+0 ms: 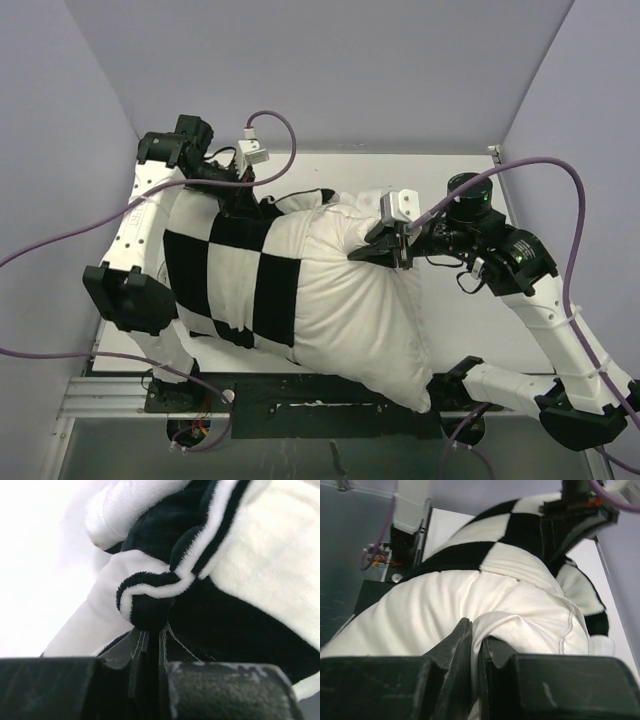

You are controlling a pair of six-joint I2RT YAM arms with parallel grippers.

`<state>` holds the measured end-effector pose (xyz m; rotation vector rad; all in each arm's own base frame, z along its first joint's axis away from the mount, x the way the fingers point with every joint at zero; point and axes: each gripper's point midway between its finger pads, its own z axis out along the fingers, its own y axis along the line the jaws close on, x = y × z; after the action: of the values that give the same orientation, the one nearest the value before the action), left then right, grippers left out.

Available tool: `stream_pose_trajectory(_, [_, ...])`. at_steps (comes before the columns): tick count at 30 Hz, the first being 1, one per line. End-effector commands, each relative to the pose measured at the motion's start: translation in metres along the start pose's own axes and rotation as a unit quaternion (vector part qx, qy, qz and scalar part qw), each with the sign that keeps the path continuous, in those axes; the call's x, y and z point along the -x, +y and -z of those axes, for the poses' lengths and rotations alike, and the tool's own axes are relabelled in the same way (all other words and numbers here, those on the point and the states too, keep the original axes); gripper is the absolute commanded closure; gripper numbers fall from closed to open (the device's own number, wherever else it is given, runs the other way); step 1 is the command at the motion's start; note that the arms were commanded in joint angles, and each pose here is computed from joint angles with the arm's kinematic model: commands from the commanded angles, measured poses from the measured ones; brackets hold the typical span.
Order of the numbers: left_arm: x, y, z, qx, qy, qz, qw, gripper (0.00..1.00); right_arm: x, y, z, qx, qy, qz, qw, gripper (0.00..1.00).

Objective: Remove the pillowcase from the pillow
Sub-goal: Remove the pillow from the pillowcase.

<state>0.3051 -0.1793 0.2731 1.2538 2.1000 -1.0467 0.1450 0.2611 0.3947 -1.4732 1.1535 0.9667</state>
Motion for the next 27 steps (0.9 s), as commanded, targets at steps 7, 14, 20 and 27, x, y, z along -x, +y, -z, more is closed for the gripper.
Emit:
stream_pose_trajectory(7, [0.017, 0.039, 0.104, 0.295, -0.047, -0.133, 0.945, 1.0, -0.041, -0.101, 0.042, -0.287, -0.003, -0.076, 0.955, 1.0])
stream_pose_trajectory(14, [0.035, 0.061, 0.146, 0.386, -0.082, -0.149, 0.907, 1.0, -0.077, -0.144, 0.096, -0.481, -0.018, -0.155, 0.863, 1.0])
stream_pose_trajectory(20, [0.038, 0.056, 0.152, 0.396, -0.087, -0.159, 0.9, 1.0, -0.113, -0.165, 0.126, -0.568, 0.004, -0.202, 0.798, 1.0])
stream_pose_trajectory(27, [0.02, 0.063, 0.172, 0.429, -0.068, -0.162, 0.886, 1.0, -0.153, -0.187, 0.211, -0.674, 0.021, -0.258, 0.692, 1.0])
